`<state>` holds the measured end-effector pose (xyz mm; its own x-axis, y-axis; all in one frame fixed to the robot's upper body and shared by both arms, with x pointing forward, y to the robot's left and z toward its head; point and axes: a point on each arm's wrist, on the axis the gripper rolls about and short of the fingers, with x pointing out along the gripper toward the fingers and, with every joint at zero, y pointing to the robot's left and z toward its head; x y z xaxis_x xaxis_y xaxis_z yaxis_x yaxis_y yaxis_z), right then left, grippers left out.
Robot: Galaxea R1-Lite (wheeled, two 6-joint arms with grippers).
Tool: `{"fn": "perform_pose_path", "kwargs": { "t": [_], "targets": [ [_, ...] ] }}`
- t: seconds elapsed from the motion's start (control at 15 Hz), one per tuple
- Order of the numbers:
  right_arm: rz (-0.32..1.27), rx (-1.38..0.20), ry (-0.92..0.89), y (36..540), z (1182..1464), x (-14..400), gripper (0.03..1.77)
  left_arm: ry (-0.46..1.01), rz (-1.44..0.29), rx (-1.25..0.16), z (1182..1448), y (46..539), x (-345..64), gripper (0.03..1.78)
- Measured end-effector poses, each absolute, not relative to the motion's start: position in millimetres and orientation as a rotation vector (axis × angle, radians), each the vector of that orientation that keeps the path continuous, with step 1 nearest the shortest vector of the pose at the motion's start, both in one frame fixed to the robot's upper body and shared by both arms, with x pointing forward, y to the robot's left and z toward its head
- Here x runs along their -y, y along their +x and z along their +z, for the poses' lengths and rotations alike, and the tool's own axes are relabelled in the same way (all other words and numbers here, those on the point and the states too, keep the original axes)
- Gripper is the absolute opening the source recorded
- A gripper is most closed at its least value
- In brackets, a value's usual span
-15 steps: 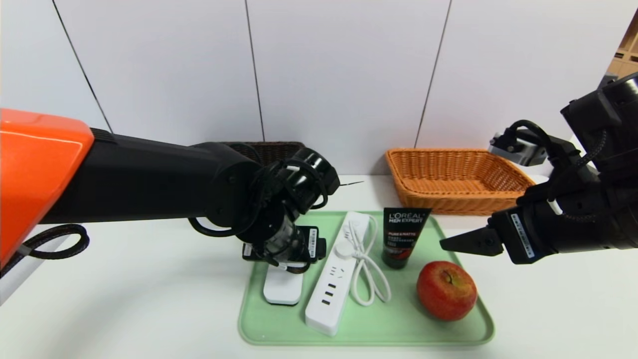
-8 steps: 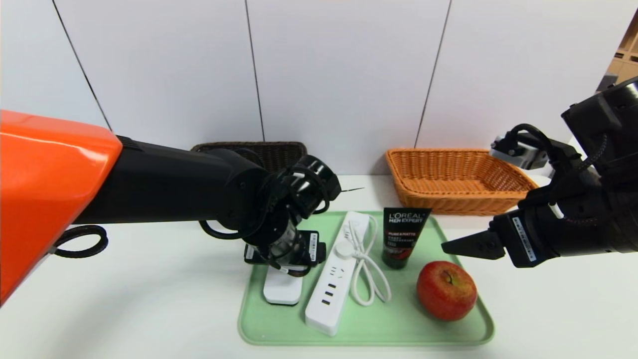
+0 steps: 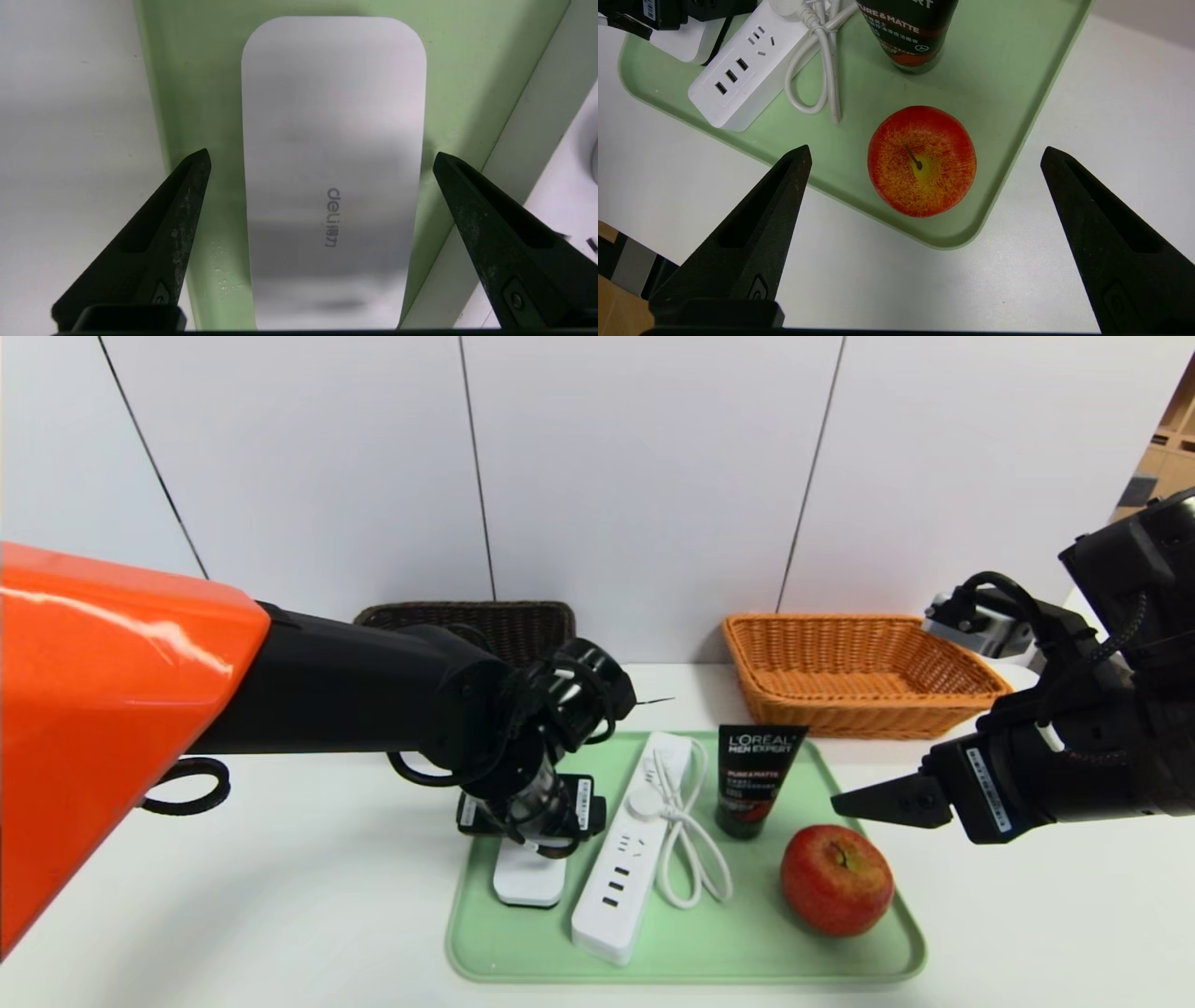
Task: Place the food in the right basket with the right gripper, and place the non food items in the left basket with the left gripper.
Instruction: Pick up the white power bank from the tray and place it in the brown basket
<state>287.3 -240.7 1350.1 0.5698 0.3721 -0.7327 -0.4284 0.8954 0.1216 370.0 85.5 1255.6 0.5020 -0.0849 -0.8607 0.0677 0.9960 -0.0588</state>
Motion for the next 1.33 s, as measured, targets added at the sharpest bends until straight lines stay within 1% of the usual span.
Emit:
{"fn": "perform_pose_path", "kwargs": {
  "t": [0.33,0.4,0.6,0.67,1.0,1.33],
  "targets": [
    [0.470,-0.840,-0.071,286.4,1350.7,241.3,1.70,-0.013,-0.090,-1.046,1253.0,370.8,-84.8,1.69],
    [0.470,-0.839,-0.071,286.3,1350.7,241.4,1.70,-0.010,-0.090,-1.050,1252.8,370.4,-84.9,1.56],
    [0.469,-0.840,-0.070,286.3,1350.8,241.7,1.70,-0.010,-0.090,-1.048,1253.0,370.4,-84.9,1.09],
    [0.468,-0.840,-0.070,286.1,1350.9,241.8,1.70,-0.011,-0.091,-1.048,1253.2,370.4,-84.9,1.04],
    [0.469,-0.837,-0.069,284.3,1351.0,242.6,1.70,-0.010,-0.092,-1.041,1256.6,369.2,-86.3,1.01],
    [0.468,-0.833,-0.069,283.1,1351.7,243.4,1.70,-0.011,-0.074,-0.972,1276.4,363.5,-92.9,1.01]
  ]
}}
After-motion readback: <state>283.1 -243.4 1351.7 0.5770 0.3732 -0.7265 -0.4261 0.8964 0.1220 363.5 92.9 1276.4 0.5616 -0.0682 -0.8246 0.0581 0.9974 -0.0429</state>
